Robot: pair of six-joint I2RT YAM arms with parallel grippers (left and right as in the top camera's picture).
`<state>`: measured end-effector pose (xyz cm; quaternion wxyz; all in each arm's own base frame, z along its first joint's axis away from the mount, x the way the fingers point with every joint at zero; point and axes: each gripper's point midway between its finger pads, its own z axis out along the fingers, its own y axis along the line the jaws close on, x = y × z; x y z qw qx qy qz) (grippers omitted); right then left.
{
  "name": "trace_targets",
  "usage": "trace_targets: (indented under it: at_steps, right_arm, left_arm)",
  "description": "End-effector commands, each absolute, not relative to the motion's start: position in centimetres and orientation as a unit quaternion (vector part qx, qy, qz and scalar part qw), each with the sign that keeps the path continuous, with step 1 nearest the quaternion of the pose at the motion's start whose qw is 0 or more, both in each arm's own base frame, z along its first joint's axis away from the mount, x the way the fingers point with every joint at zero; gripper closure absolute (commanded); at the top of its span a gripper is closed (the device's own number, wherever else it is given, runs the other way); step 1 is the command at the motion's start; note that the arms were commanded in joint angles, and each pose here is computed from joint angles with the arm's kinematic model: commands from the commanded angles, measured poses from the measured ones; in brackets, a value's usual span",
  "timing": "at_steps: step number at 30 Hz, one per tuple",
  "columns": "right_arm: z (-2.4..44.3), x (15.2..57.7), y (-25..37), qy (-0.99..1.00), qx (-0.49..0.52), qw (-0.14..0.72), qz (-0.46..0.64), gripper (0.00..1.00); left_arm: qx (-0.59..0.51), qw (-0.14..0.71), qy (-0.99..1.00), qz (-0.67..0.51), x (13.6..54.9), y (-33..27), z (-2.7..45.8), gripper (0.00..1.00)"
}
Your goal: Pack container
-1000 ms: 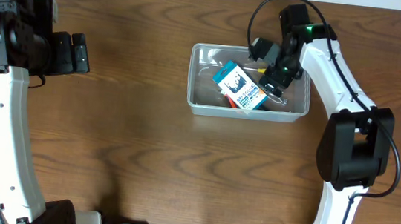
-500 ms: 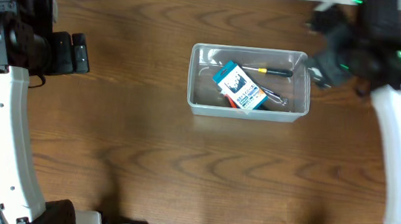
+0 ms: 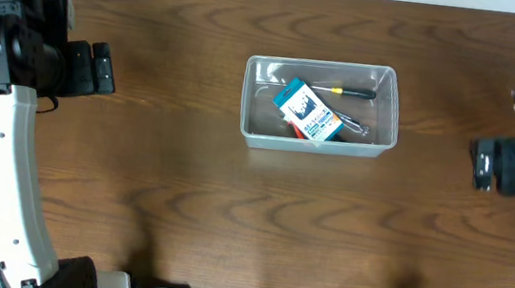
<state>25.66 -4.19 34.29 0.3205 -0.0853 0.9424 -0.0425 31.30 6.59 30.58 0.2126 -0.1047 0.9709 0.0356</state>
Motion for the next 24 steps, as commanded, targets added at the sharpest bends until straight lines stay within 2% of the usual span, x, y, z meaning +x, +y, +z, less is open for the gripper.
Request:
trace_targets:
  at_steps: [1,5,9,14,18,24]
  right_arm:
    - [36.3,24.0,-0.2,0.911,-0.077,0.402,0.055,0.01]
    - [37.6,22.6,1.3,0.880,-0.039,0.463,0.099,0.01]
    - [37.5,20.7,1.8,0.871,0.004,0.477,0.119,0.01]
    - [37.3,19.3,2.2,0.872,0.021,0.473,0.127,0.01]
    - [35.2,17.6,2.5,0.895,0.035,0.424,0.135,0.01]
    - [35.3,17.6,2.4,0.894,0.015,0.430,0.124,0.01]
  left_arm:
    - [-0.111,0.219,0.969,0.036,31.5,6.7,31.0,0.02]
    - [-0.111,0.219,0.969,0.036,31.5,6.7,31.0,0.02]
    - [-0.111,0.219,0.969,0.036,31.5,6.7,31.0,0.02]
    - [-0.111,0.219,0.969,0.036,31.5,6.7,31.0,0.02]
    - [-0.111,0.219,0.969,0.036,31.5,6.7,31.0,0.02]
    - [-0.111,0.219,0.969,0.036,31.5,6.7,31.0,0.02]
